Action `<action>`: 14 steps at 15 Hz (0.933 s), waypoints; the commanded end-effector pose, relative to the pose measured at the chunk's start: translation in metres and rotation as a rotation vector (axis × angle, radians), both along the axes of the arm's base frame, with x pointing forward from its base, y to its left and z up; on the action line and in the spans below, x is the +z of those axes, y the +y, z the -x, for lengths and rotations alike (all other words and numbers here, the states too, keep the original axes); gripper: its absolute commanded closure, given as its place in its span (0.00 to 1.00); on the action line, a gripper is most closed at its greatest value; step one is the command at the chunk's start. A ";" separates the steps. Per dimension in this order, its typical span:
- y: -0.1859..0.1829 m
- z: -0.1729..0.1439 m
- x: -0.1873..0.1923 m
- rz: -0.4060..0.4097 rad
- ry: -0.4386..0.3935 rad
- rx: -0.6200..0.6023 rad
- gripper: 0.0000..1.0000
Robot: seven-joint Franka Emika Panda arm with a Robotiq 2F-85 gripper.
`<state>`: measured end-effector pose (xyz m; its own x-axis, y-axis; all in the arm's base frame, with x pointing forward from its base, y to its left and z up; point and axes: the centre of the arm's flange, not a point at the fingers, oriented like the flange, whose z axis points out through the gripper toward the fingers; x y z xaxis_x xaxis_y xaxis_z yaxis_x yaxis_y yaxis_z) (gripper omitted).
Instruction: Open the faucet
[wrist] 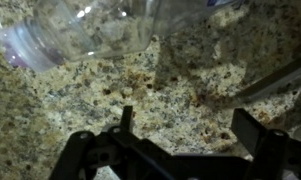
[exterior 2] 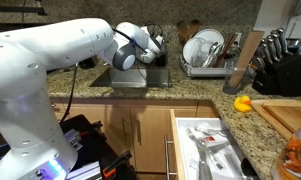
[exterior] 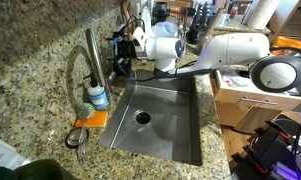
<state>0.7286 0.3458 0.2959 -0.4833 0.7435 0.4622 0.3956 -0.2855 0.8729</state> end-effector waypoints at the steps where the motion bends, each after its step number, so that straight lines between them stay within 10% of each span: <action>1: -0.009 0.002 0.001 0.051 0.008 -0.011 0.00; 9: -0.014 0.005 -0.007 0.236 -0.046 0.051 0.00; 14: -0.014 0.000 0.003 0.371 -0.221 0.084 0.00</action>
<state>0.7251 0.3345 0.2810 -0.5699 0.8025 0.1765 0.2967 0.0006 0.9550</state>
